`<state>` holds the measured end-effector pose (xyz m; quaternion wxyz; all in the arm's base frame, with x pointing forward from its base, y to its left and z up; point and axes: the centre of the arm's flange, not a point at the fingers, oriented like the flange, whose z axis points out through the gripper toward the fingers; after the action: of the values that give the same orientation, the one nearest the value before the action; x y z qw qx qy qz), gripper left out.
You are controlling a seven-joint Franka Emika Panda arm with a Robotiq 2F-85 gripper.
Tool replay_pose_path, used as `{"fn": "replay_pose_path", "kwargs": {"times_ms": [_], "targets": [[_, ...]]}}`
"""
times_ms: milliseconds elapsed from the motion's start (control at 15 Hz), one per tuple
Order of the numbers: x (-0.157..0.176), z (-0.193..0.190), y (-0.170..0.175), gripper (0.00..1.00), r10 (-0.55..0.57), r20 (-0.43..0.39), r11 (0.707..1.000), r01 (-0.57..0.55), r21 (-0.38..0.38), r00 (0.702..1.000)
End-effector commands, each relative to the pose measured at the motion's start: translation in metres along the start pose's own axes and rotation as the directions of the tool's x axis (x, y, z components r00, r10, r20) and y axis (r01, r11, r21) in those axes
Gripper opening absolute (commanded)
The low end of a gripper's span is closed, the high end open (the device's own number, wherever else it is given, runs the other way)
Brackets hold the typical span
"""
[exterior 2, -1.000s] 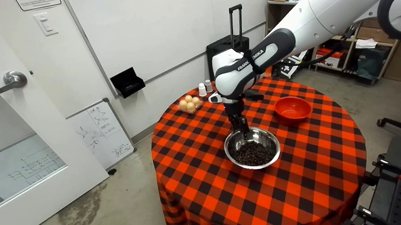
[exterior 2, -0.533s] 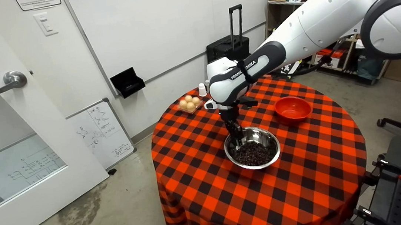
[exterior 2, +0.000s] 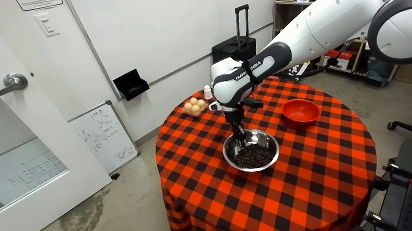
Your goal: Pick up the bowl and pour it's contents into the red bowl
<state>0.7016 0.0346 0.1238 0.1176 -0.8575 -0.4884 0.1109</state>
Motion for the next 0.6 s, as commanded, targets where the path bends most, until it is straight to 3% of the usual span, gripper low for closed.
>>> {"fn": "replay_pose_path", "kwargs": {"times_ms": [0, 533], "targets": [[0.001, -0.002, 0.009, 0.02, 0.112, -0.033, 0.993, -0.111, 0.028, 0.993], [-0.035, -0.022, 0.002, 0.02, 0.322, -0.154, 0.946, -0.310, 0.098, 0.934]]}}
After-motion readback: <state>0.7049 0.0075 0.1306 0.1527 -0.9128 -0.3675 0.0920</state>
